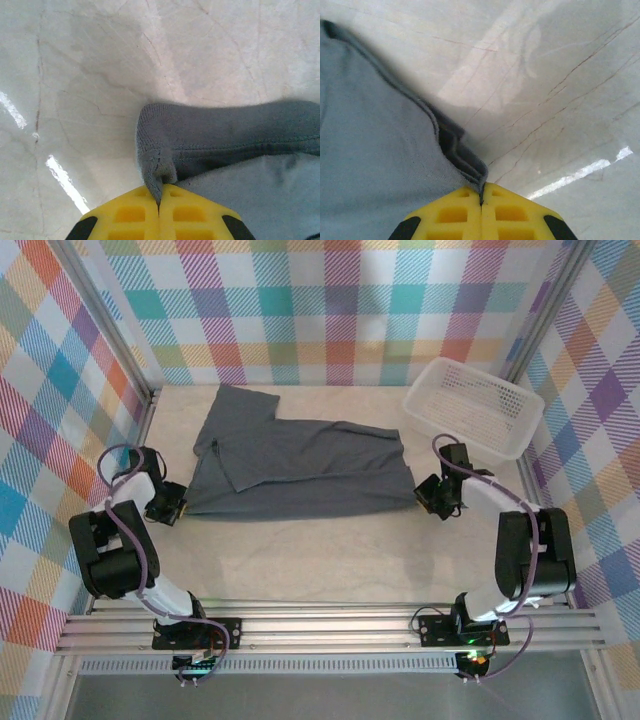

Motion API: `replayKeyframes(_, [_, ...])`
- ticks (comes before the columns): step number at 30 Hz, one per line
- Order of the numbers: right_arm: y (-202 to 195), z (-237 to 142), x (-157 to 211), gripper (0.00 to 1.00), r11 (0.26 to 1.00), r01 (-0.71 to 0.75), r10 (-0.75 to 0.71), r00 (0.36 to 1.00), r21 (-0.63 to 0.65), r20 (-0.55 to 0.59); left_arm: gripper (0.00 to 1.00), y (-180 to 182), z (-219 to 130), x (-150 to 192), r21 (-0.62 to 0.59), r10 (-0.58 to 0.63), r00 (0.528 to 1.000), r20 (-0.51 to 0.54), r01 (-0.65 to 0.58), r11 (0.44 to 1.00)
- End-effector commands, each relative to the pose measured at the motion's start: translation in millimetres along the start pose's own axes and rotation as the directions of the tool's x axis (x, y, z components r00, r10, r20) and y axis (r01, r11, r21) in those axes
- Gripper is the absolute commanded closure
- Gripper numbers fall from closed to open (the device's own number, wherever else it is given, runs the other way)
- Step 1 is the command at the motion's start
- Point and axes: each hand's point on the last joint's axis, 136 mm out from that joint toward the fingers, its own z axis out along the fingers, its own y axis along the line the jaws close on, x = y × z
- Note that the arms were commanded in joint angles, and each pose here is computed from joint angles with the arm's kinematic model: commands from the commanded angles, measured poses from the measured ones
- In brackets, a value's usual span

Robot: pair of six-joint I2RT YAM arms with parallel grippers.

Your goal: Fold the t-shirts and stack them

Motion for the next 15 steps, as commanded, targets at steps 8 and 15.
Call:
replayKeyframes(8, [-49, -6, 67, 1.00, 0.994, -0.039, 0.050, 0.992, 0.102, -0.113, 1.00, 45, -14, 13, -0.118, -0.042, 0.999, 0.016, 0.043, 0.992])
replayKeyframes(15, [-80, -21, 83, 1.00, 0.979, -0.100, 0.111, 0.992, 0.180, -0.052, 1.00, 66, -20, 19, -0.180, -0.077, 0.996, 0.042, 0.083, 0.980])
